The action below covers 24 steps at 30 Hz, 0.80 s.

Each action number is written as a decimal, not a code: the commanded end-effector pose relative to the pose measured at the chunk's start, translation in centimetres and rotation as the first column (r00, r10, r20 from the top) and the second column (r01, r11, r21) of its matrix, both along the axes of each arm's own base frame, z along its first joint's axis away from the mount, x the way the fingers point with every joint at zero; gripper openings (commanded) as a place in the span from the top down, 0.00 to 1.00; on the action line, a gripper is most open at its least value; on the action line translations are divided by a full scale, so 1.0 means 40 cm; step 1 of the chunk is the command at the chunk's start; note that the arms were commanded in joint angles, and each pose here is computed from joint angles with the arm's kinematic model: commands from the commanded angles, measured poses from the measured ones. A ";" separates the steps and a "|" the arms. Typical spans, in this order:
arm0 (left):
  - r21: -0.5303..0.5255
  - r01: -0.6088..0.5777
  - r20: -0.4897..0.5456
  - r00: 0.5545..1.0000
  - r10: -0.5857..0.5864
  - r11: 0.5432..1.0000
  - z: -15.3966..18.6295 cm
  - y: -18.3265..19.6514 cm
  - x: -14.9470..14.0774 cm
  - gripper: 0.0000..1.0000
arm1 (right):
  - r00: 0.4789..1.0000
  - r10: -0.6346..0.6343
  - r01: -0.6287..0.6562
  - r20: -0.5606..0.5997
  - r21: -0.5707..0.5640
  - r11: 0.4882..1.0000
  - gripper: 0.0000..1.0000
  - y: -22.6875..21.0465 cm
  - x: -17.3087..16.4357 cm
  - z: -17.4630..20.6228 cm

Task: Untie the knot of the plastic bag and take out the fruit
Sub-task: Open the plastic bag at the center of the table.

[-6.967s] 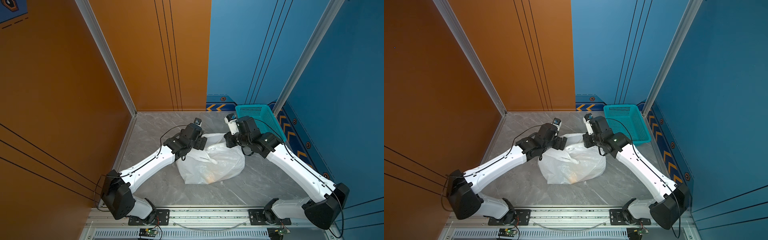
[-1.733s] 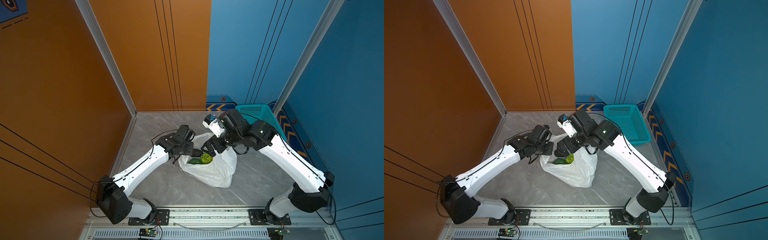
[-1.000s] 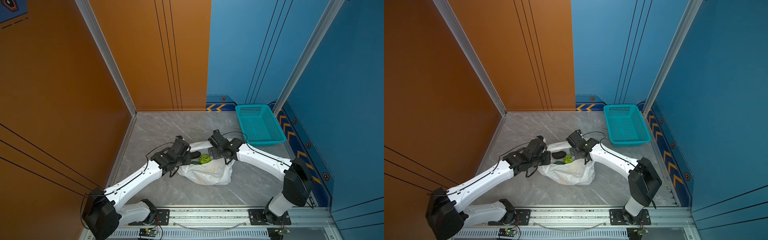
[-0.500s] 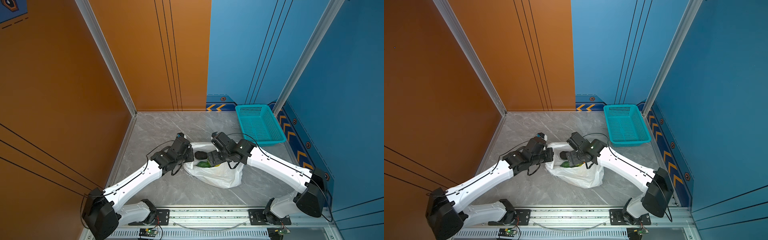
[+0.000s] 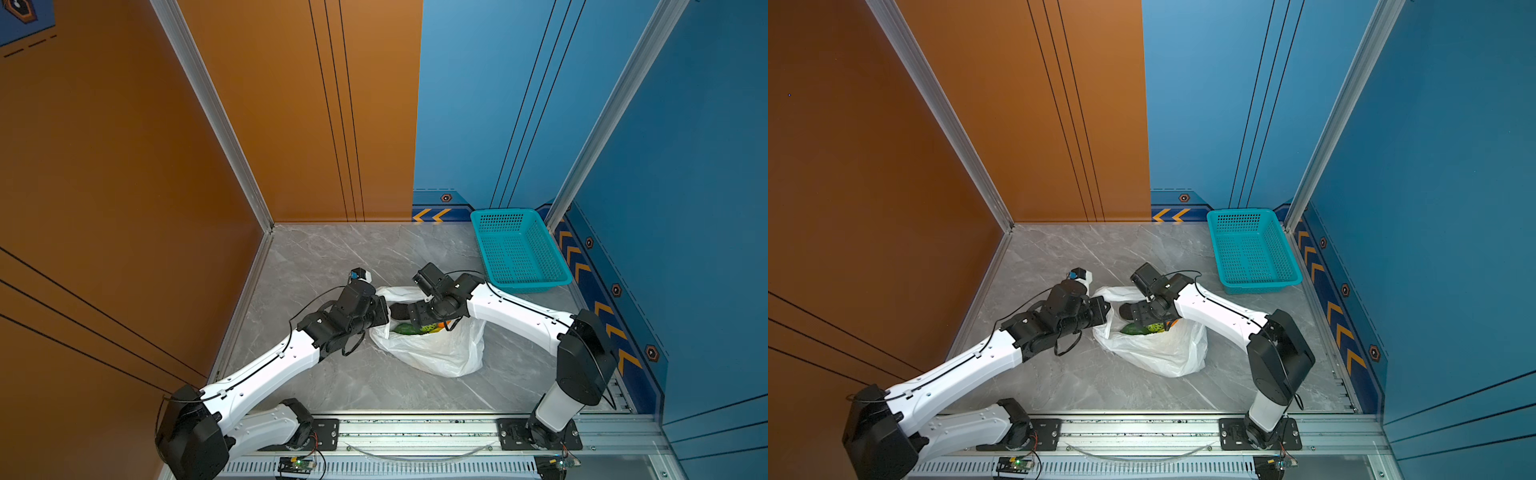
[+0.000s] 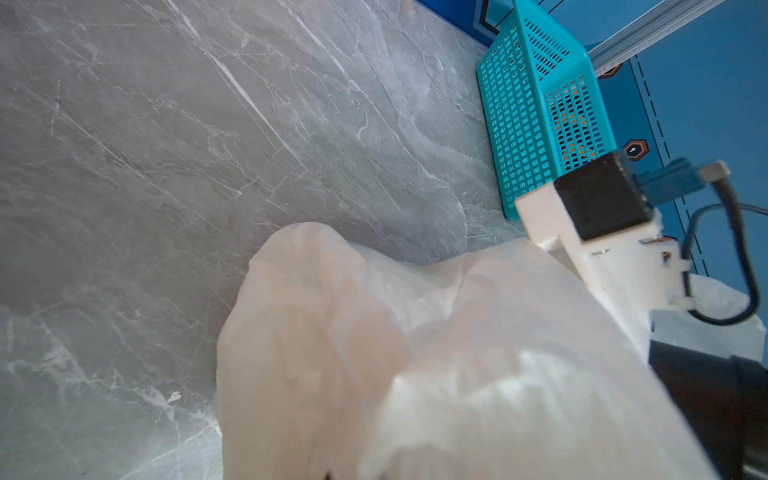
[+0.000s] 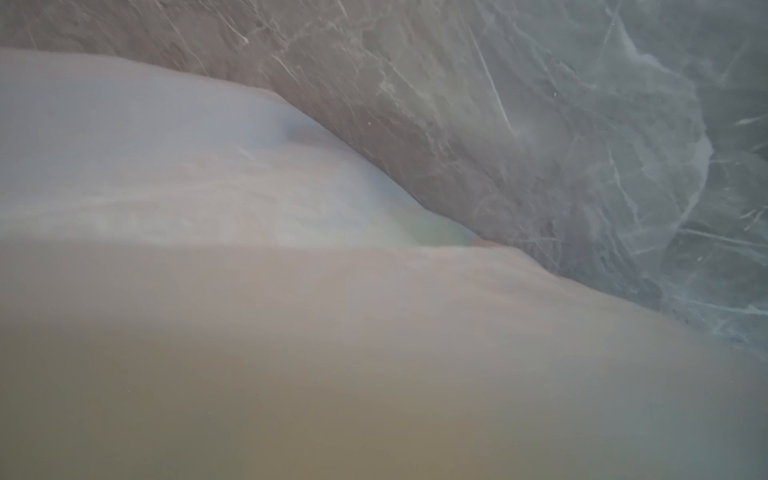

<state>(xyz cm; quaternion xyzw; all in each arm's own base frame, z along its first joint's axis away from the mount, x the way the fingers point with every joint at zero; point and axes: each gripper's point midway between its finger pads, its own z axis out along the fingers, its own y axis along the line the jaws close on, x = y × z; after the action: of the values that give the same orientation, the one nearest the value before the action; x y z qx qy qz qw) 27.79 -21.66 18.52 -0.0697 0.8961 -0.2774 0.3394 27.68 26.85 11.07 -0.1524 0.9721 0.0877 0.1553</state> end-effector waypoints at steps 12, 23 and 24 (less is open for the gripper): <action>-0.002 -0.098 0.050 0.994 0.098 0.995 0.018 0.044 0.046 1.00 | 0.950 0.021 -0.098 -0.310 -0.235 0.967 0.08 -0.227 -0.331 -0.029; -0.021 0.047 0.041 0.998 -0.046 0.999 0.027 -0.024 -0.003 1.00 | 0.997 0.013 -0.011 -0.075 0.033 0.999 0.04 -0.070 -0.215 0.135; -0.021 0.061 0.043 0.997 -0.060 0.998 0.028 -0.031 -0.011 1.00 | 0.998 0.008 -0.004 -0.059 0.064 0.998 0.04 -0.050 -0.202 0.143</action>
<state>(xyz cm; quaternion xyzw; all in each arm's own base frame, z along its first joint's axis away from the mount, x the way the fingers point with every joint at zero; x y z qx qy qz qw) 28.41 -21.73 19.08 -0.0736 0.8881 -0.2836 0.3542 17.53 22.74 14.44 -0.1781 0.9779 0.0760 0.0781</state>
